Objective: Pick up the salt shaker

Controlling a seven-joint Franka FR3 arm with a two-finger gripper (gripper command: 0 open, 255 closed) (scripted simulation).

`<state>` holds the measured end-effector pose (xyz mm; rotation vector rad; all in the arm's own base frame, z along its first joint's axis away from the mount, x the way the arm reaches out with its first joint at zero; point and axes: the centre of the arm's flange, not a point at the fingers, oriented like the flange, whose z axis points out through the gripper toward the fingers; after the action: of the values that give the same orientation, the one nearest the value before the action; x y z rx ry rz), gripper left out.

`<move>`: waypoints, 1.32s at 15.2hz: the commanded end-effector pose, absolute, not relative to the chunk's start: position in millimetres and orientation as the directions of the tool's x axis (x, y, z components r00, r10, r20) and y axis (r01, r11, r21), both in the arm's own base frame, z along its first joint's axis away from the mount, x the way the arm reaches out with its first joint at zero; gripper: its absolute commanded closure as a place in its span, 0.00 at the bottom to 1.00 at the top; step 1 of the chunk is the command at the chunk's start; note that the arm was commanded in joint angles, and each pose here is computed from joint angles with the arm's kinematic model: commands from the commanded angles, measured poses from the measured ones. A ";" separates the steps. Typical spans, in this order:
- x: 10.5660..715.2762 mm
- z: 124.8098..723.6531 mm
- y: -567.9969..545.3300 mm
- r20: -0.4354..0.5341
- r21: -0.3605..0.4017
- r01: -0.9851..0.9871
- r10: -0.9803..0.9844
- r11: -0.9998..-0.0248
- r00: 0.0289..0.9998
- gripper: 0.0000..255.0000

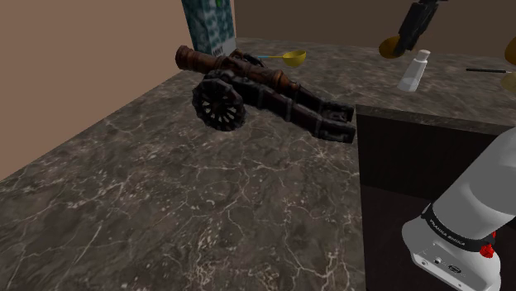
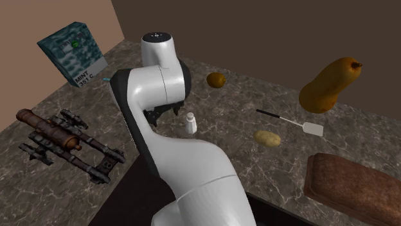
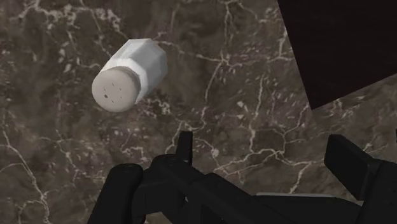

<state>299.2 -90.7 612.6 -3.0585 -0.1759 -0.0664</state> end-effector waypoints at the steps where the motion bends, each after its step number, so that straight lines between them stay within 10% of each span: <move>1: 292.4 616.3 -118.4 0.038 -0.075 0.108 0.106 -0.991 0.994 0.00; 16: 280.6 583.8 -186.6 0.013 -0.077 0.086 0.085 -0.993 0.996 0.00; 17: 280.7 583.4 -187.4 0.013 -0.077 0.086 0.085 -0.993 0.996 1.00; 20: 280.1 583.7 -188.0 0.013 -0.077 0.086 0.085 -0.993 0.996 1.00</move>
<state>280.0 -187.9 584.7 -3.0621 -0.1320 -0.0174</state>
